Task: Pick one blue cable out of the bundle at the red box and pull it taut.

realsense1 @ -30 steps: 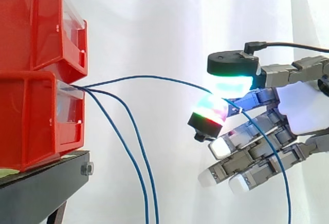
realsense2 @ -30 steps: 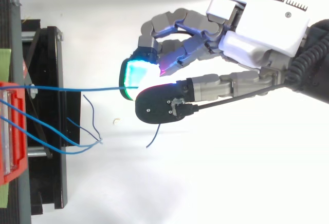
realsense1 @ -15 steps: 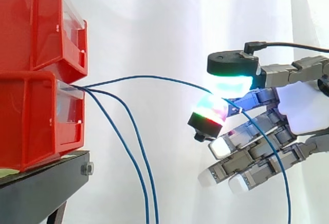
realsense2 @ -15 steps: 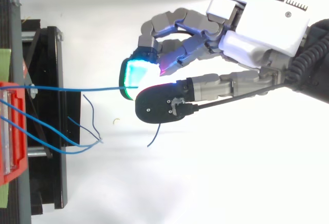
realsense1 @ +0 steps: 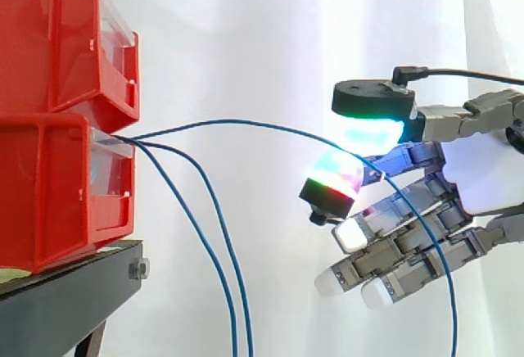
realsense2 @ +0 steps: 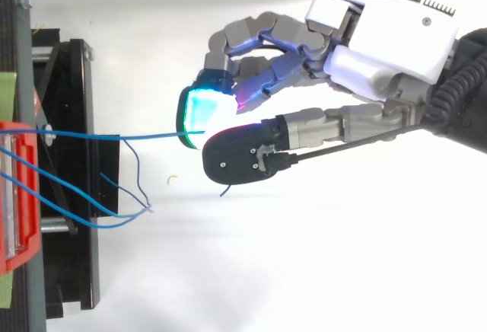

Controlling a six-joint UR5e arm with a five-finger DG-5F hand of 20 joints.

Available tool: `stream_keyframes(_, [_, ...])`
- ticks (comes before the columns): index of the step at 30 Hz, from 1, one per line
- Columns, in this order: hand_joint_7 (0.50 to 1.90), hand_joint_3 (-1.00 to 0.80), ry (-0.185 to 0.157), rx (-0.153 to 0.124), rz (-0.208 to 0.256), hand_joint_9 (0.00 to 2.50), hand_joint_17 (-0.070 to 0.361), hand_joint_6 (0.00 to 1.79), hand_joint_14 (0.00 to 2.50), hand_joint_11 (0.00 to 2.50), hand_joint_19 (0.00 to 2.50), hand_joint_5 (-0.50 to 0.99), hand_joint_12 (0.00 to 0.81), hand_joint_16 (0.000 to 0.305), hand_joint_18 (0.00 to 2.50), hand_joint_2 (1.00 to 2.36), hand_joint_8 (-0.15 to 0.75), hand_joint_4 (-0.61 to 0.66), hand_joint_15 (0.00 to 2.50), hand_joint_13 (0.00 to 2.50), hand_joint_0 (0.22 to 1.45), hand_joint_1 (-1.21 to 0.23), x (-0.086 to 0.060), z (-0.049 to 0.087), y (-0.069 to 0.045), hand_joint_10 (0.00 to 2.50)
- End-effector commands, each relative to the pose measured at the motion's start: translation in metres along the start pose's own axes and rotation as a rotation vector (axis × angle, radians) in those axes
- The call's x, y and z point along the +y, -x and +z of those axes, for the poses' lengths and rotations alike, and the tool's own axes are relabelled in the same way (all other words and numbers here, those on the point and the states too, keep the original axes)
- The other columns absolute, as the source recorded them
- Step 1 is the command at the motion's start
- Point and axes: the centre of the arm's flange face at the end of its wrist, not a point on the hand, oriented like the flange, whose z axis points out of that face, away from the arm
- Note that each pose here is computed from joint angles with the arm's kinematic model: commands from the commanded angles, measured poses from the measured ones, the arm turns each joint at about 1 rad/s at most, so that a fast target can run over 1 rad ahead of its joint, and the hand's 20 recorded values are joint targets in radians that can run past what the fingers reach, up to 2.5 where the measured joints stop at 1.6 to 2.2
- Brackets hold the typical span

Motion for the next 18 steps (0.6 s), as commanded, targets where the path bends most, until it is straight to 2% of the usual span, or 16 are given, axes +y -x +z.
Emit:
stream_keyframes(1, [1.15, -0.41, -0.001, 0.000, 0.000, 0.81, 0.099, 0.84, 0.01, 0.57, 0.39, -0.13, 0.305, 0.044, 0.39, 1.00, 0.220, -0.11, 0.21, 0.35, 0.52, -0.68, -0.0002, -0.0001, -0.0002, 0.01])
stream_keyframes(18, [1.11, -0.50, -0.001, 0.000, 0.000, 0.82, 0.106, 0.84, 0.01, 0.57, 0.38, -0.13, 0.322, 0.047, 0.42, 1.00, 0.234, -0.08, 0.20, 0.37, 0.47, -0.70, -0.0002, -0.0001, -0.0002, 0.01])
